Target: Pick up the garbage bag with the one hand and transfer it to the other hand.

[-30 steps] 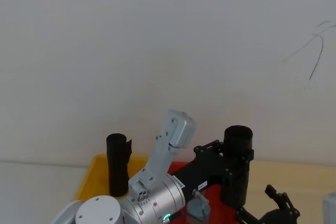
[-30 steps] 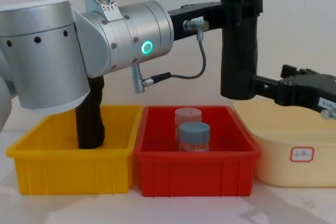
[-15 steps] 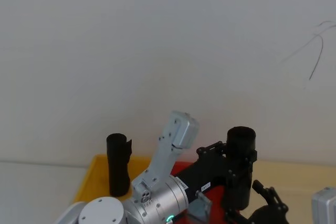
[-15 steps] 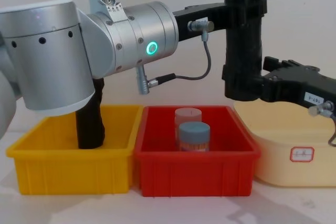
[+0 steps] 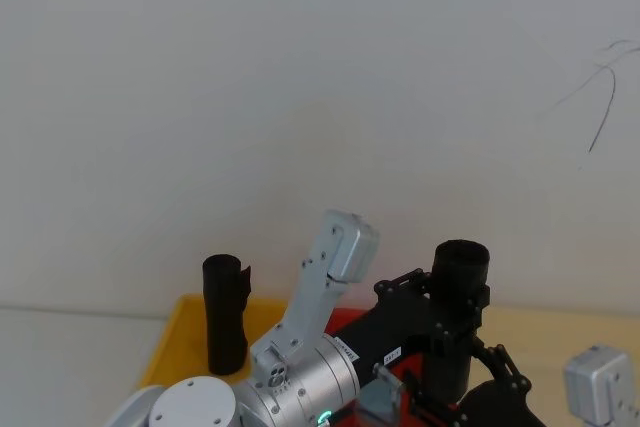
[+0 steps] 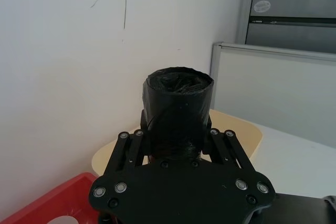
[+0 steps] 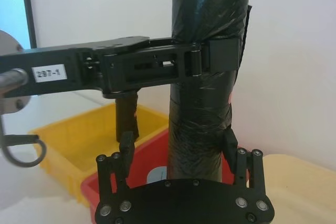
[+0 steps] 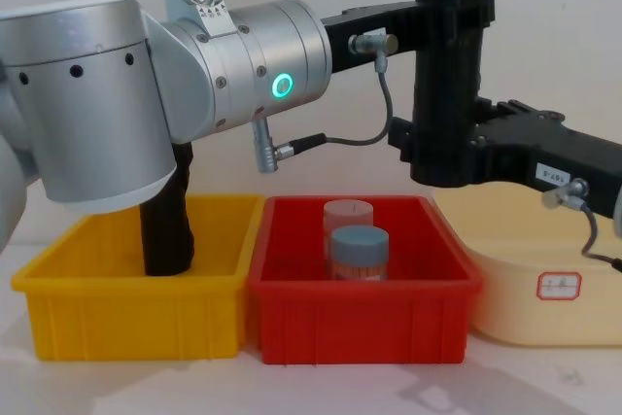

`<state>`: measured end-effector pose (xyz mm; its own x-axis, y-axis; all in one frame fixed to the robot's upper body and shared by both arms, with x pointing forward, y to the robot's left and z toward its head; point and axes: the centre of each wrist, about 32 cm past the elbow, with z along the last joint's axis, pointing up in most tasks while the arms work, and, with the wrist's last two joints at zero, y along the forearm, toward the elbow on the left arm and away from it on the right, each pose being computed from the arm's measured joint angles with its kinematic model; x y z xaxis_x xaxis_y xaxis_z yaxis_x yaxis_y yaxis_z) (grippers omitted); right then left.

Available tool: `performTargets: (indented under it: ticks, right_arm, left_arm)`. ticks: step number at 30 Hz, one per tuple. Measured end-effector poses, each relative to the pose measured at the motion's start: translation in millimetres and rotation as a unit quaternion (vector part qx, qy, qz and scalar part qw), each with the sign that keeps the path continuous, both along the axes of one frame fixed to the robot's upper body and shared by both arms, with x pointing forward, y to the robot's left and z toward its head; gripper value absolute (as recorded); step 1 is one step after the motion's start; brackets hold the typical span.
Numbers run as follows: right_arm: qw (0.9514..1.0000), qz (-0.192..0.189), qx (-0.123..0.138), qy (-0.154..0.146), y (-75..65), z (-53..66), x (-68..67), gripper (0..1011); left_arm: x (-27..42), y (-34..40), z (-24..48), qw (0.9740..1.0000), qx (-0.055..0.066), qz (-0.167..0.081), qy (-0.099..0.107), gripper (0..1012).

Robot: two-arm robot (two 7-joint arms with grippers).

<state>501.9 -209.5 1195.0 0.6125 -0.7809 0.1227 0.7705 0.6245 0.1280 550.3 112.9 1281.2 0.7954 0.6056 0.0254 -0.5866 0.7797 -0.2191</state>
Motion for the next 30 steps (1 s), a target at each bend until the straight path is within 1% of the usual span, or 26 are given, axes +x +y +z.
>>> performTargets:
  ticks: [9, 16, 20, 25, 26, 30]
  right_arm:
    - [0.9997, -0.022, -0.008, 0.009, 5.2, 0.2, 11.1, 1000]
    - [0.999, -0.039, -0.012, 0.017, 6.1, -1.1, 18.4, 1000]
    - [0.9987, -0.045, -0.012, 0.019, 6.2, -1.4, 20.7, 928]
    - [0.9984, -0.051, -0.012, 0.021, 6.0, -1.3, 22.4, 797]
    - [0.9983, -0.052, -0.012, 0.021, 5.9, -1.2, 22.8, 743]
    - [0.9982, -0.055, -0.013, 0.022, 5.8, -1.1, 23.5, 631]
  left_arm:
    - [-2.4, 1.1, 0.5, 1.0, -0.001, 0.001, 0.002, 481]
    - [-3.2, 2.3, 0.4, 1.0, -0.001, 0.003, 0.004, 481]
    - [-3.5, 3.0, 0.3, 1.0, -0.001, 0.004, 0.005, 481]
    - [-3.7, 3.6, 0.1, 1.0, 0.0, 0.005, 0.006, 481]
    - [-3.8, 3.7, 0.0, 1.0, 0.0, 0.005, 0.006, 481]
    - [-3.9, 4.0, 0.0, 1.0, 0.0, 0.005, 0.007, 481]
